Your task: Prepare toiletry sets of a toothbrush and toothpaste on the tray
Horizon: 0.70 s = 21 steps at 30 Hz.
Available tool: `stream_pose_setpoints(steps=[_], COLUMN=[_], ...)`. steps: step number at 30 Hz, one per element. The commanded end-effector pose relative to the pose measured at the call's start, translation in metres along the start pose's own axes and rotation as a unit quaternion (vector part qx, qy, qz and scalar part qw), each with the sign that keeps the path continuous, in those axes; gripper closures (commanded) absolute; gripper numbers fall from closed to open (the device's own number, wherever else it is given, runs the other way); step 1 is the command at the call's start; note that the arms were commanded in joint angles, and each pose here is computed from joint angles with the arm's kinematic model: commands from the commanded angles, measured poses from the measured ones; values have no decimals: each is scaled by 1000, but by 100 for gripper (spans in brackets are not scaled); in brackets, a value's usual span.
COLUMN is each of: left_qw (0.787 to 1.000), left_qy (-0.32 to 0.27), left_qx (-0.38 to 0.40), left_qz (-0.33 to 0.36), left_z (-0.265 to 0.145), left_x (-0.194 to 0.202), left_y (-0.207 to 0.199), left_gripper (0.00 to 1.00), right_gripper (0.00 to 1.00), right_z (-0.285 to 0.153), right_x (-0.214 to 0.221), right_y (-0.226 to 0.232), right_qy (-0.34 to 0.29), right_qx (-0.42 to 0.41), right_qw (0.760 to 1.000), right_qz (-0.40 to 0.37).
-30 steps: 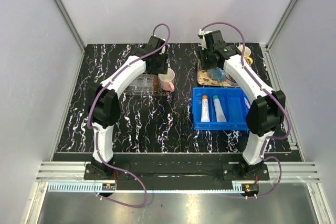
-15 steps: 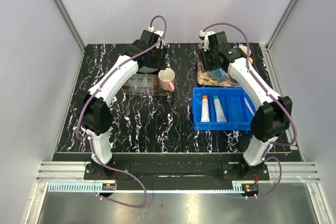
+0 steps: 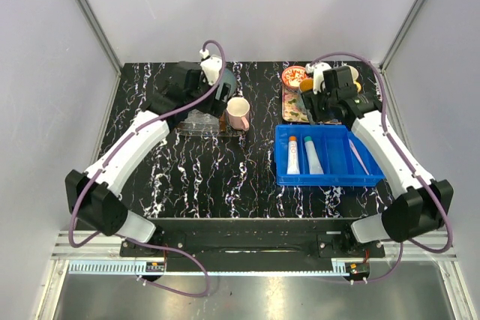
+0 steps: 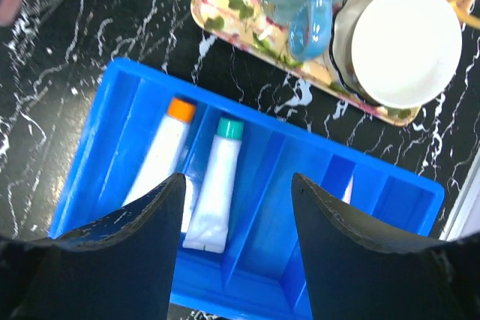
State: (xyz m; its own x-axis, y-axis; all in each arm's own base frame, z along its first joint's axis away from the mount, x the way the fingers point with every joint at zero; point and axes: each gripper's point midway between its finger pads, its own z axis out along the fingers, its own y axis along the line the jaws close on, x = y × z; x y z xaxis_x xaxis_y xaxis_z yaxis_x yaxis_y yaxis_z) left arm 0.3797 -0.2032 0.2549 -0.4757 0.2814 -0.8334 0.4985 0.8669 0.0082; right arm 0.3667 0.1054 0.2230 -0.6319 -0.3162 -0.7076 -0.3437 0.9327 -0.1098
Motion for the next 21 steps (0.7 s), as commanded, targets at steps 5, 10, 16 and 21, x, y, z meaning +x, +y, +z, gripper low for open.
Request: stream_pose_setpoints(steps=[5, 10, 16, 21], left_qw=[997, 996, 996, 997], left_qy=[-50, -46, -43, -38], left_qx=[24, 28, 17, 5], left_qz=[62, 70, 70, 72], left_z=[-16, -15, -17, -19], left_x=[-5, 4, 12, 17], left_y=[-5, -4, 2, 7], left_gripper=[17, 18, 18, 18], right_gripper=[36, 37, 40, 43], right_z=[-18, -4, 17, 36], right_x=[36, 57, 71, 81], right_y=[-14, -11, -7, 0], right_qy=[17, 36, 52, 74], right_qx=[38, 34, 27, 14], right_qw=[999, 999, 998, 997], right_qz=[-25, -16, -14, -6])
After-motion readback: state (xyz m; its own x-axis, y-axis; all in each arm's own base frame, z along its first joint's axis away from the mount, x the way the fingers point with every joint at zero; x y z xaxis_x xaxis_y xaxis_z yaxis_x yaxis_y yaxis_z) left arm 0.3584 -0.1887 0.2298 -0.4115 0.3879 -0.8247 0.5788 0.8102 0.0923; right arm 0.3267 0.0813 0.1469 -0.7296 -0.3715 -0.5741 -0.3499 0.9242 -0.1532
